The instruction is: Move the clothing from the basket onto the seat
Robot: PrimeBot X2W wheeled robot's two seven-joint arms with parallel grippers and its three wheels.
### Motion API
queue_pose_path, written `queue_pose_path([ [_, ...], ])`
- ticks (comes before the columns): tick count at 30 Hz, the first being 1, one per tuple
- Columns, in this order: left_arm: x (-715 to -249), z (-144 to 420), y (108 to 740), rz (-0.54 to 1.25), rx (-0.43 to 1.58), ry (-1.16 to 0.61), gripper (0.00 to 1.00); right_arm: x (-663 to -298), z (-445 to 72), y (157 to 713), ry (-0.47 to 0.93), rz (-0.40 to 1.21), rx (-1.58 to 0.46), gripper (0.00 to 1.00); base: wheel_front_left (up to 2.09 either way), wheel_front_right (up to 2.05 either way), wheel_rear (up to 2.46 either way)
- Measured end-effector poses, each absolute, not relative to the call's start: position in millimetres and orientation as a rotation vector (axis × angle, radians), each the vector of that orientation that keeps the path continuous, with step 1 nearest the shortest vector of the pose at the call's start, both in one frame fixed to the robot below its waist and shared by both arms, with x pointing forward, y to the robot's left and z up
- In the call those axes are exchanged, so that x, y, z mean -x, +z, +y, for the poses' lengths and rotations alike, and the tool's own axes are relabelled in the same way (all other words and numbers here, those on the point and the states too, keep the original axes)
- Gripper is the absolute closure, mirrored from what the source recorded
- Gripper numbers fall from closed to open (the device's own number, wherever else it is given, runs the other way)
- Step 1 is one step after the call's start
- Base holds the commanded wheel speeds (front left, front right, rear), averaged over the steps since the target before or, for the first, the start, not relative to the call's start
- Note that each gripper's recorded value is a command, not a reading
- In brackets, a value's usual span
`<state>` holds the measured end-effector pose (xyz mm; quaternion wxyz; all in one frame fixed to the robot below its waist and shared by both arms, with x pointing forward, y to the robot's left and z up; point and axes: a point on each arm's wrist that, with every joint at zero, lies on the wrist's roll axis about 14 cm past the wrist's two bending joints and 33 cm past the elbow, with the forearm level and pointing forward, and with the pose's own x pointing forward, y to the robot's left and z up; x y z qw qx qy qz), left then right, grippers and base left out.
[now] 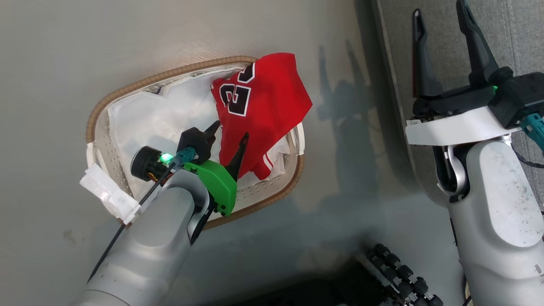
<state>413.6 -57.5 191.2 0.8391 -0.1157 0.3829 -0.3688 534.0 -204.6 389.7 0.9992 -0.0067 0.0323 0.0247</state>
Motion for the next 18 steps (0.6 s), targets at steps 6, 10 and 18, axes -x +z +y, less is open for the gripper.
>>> queue_pose_path([
  [6,-398.7,-65.6,165.4,0.886,0.264,-0.836,0.00,-533.2,-211.9,374.5,0.039,0.093,0.035,0.00,0.00,0.00,0.00],
  [10,-399.6,-71.5,154.2,0.913,0.292,-0.845,0.00,-531.1,-221.0,364.2,0.018,0.115,0.044,0.00,0.00,0.00,0.00],
  [18,-390.5,-77.9,139.5,0.970,0.329,-0.860,0.31,-528.0,-226.6,351.6,0.006,0.143,0.051,0.00,0.00,0.00,0.00],
])
